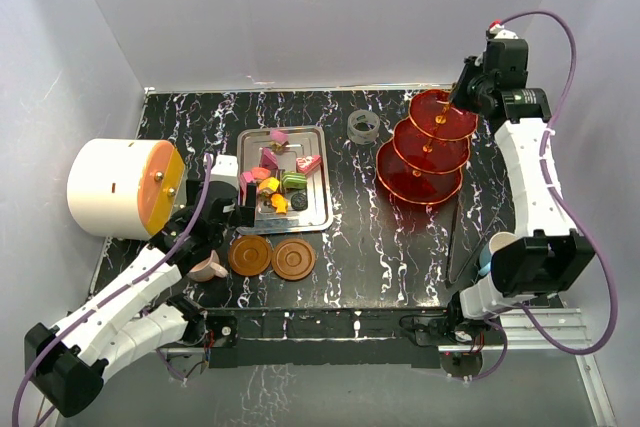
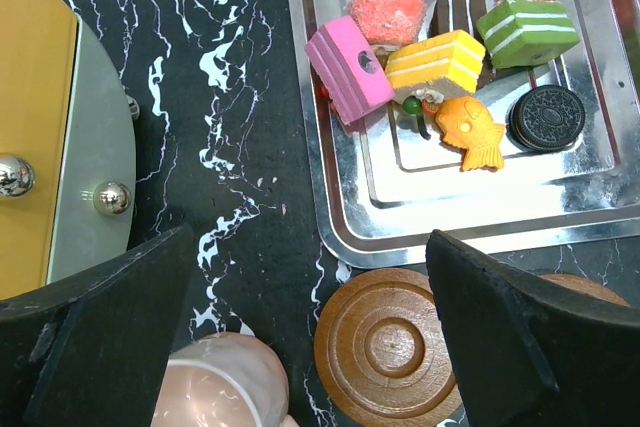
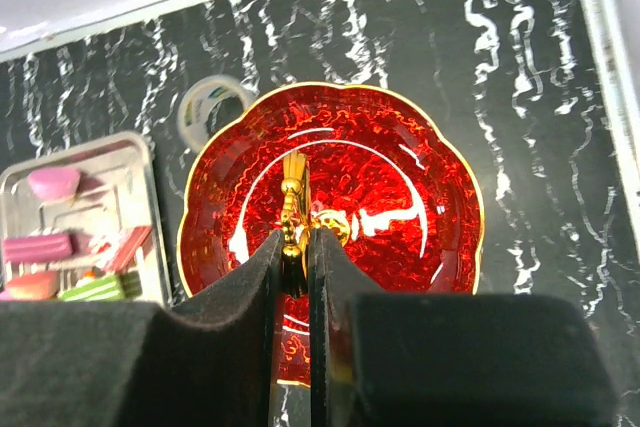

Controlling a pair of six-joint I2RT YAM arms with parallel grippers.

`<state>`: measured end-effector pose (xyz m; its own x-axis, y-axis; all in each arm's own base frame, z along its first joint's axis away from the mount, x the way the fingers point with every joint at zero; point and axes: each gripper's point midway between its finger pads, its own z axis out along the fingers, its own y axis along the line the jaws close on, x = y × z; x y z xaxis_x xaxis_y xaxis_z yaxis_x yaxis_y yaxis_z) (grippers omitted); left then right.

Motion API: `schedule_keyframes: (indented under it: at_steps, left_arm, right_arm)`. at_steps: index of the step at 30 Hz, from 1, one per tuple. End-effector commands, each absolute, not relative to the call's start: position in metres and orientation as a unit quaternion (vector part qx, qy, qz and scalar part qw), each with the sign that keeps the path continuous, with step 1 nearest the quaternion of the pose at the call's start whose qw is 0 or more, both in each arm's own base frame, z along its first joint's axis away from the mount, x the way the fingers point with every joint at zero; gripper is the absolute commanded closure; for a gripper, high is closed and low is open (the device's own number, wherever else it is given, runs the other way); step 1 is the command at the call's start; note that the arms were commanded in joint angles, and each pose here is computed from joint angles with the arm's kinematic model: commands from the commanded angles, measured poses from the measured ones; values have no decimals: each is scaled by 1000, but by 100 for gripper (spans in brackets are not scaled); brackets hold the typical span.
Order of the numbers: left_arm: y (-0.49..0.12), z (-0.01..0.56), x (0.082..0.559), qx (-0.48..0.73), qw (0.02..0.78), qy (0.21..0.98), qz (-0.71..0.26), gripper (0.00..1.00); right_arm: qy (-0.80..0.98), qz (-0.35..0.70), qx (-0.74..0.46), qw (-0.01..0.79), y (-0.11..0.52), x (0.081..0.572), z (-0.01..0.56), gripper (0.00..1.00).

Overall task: Serve the afternoon tea
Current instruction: Move the desert table to the center of the board.

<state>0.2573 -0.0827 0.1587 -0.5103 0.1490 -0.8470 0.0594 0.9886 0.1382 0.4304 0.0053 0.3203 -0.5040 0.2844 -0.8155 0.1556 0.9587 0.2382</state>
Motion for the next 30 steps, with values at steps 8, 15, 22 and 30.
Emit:
schedule_keyframes:
  at_steps: [8, 15, 22, 30]
  left_arm:
    - [-78, 160, 260, 57, 492, 866, 64, 1]
    - [-76, 161, 260, 54, 495, 865, 66, 1]
    - [-77, 161, 261, 56, 494, 865, 66, 1]
    - [-78, 160, 261, 59, 492, 866, 64, 1]
  right_arm:
    - [845, 177, 21, 503, 112, 412, 340, 100]
    - [843, 168, -29, 511, 142, 416, 331, 99]
    - [844, 115, -20, 523, 122, 416, 330, 94]
    - [837, 67, -38, 542, 110, 426, 341, 97]
